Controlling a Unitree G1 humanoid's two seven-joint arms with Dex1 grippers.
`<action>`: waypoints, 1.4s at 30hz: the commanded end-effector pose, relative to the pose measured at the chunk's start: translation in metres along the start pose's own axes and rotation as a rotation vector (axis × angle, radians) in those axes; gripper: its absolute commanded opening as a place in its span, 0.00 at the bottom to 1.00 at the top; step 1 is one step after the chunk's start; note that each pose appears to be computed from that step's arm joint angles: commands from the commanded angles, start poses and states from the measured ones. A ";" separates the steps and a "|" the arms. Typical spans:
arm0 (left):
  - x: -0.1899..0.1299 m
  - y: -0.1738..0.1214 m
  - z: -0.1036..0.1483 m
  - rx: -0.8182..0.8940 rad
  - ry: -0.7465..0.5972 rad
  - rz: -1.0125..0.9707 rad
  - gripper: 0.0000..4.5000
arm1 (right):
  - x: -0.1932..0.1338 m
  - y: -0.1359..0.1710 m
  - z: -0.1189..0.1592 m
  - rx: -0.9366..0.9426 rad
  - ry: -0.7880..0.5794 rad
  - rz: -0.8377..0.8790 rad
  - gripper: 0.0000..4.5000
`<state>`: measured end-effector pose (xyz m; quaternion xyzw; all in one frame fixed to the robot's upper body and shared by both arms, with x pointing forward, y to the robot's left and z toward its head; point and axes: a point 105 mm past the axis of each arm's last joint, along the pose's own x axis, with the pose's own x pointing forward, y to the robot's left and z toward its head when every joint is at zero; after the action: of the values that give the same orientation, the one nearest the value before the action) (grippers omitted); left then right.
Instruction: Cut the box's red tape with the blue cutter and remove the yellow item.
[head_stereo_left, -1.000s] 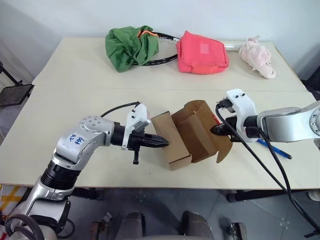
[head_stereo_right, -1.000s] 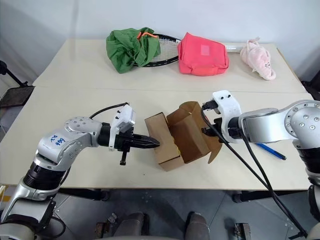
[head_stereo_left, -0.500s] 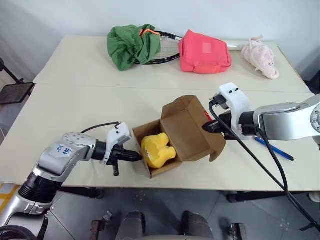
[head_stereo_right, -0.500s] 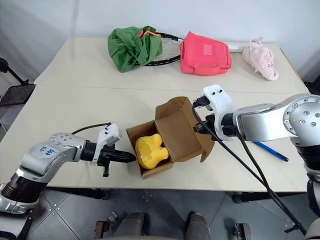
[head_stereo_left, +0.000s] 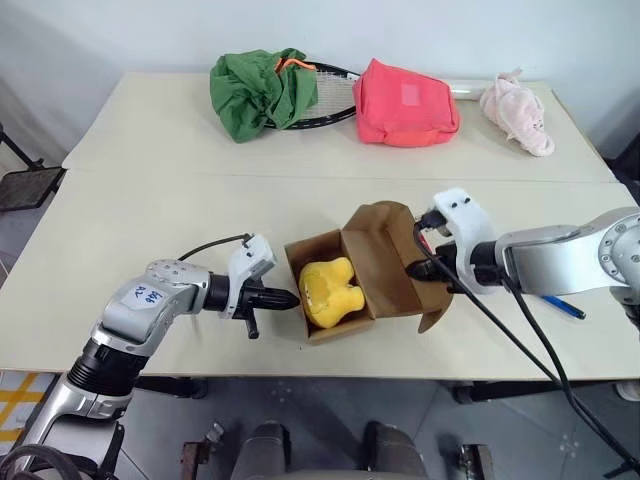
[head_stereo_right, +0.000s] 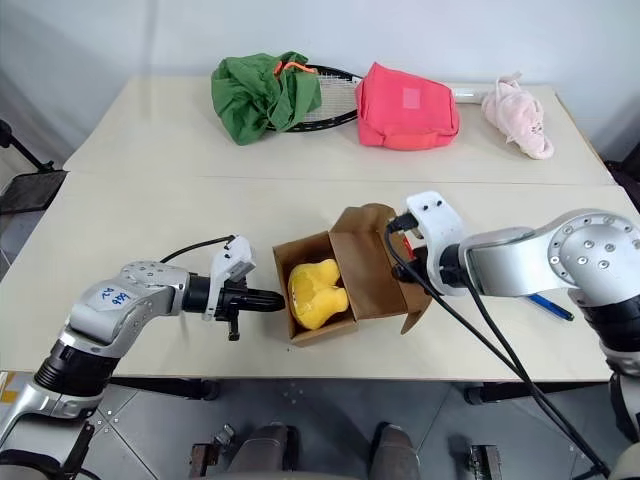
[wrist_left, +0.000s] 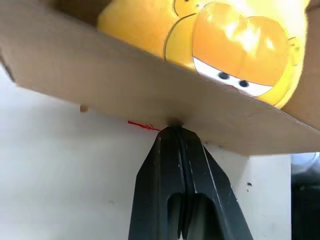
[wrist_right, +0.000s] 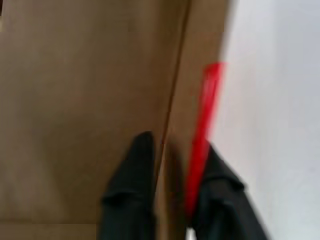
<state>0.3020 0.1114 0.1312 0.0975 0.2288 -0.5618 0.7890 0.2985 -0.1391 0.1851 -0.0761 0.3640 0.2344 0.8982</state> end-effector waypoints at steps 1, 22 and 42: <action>-0.002 -0.007 0.016 0.070 -0.042 -0.017 0.00 | -0.011 -0.002 0.009 -0.026 -0.061 0.000 0.46; -0.107 0.039 0.002 0.204 -0.275 0.206 0.46 | -0.133 -0.025 0.040 -0.231 -0.935 0.357 1.00; -0.056 -0.012 0.075 0.312 0.087 -0.133 0.99 | -0.112 0.037 -0.023 -0.687 -0.866 0.496 1.00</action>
<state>0.2912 0.1342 0.2314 0.2100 0.1450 -0.6430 0.7221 0.1996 -0.1602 0.2418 -0.1636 -0.1027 0.5476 0.8141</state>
